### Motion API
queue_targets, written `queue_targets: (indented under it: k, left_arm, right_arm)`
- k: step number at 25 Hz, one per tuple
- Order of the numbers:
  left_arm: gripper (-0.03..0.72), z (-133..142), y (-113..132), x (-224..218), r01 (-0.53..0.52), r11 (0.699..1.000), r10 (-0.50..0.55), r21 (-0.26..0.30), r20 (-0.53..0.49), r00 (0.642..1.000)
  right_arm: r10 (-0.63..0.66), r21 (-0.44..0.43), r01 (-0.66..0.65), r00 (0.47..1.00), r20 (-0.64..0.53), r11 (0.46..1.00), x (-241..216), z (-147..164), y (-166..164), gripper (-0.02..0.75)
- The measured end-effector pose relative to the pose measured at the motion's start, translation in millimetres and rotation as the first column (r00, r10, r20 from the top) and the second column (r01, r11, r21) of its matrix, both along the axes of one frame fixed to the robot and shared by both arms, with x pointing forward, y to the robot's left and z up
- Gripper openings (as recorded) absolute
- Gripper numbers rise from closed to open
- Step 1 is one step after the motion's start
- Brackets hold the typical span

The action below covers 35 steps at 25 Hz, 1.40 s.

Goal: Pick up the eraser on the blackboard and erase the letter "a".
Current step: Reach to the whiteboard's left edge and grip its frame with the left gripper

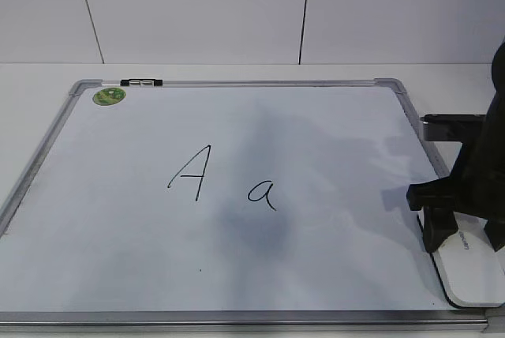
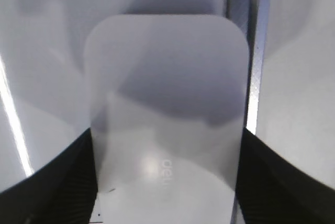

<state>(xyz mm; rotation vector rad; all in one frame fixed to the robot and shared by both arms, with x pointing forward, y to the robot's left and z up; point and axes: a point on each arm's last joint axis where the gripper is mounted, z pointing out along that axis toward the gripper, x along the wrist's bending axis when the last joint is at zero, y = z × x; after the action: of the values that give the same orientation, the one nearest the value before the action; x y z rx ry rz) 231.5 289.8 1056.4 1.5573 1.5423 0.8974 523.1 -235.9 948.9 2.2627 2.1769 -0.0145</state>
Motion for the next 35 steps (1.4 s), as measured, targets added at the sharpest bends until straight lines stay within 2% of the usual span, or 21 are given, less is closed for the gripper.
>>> queue_targets:
  k: [10,23,35]
  left_arm:
    - [0.235,0,0,0,-0.002,1.0,0.002,0.0,0.0,1.0]
    - [0.235,0,0,0,-0.002,1.0,0.002,0.0,0.0,1.0]
    - [0.235,0,0,0,-0.002,1.0,0.002,0.0,0.0,1.0]
  right_arm:
    - [-0.005,-0.001,0.005,0.999,-0.031,1.0,4,9,1,0.55]
    - [-0.001,0.005,0.001,1.0,-0.006,1.0,22,43,6,0.55]
    - [0.017,0.058,-0.02,0.998,0.053,0.998,34,64,12,0.55]
